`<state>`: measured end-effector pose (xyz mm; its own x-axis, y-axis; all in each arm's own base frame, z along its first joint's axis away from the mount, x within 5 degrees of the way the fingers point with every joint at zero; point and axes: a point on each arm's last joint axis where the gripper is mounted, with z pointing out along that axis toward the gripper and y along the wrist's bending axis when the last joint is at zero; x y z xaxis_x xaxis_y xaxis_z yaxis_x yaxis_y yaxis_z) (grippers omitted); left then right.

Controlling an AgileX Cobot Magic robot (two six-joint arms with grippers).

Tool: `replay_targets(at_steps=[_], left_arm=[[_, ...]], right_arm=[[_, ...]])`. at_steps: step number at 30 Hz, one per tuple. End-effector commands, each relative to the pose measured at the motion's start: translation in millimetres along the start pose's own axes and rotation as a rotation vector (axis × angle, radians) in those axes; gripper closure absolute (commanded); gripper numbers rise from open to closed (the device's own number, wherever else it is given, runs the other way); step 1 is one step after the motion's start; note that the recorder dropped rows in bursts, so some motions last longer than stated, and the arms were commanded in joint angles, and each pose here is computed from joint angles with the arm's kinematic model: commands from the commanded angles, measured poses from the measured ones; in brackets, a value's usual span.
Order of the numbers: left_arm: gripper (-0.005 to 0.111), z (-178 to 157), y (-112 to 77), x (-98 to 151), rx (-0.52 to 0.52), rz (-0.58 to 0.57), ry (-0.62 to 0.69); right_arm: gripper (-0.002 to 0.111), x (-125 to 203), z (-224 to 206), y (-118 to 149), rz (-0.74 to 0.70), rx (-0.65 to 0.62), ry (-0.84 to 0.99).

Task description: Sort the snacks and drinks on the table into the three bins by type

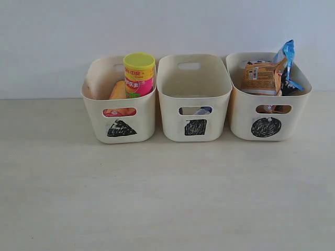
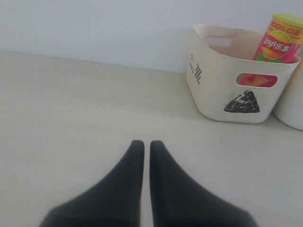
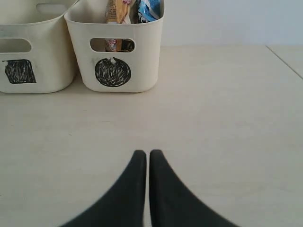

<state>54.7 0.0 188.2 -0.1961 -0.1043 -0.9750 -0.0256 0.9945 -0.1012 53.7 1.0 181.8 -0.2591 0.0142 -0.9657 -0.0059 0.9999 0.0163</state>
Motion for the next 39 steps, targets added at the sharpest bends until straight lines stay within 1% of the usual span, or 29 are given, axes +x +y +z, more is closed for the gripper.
replay_targets(at_steps=[1, 39], left_arm=[[0.103, 0.2, 0.4, 1.4, -0.005, 0.006, 0.005], [0.103, 0.2, 0.4, 1.4, -0.005, 0.006, 0.005]], right_arm=[[0.108, -0.3, -0.3, 0.0, -0.01, 0.0, -0.006], [0.108, -1.4, -0.3, 0.0, -0.01, 0.0, -0.018]])
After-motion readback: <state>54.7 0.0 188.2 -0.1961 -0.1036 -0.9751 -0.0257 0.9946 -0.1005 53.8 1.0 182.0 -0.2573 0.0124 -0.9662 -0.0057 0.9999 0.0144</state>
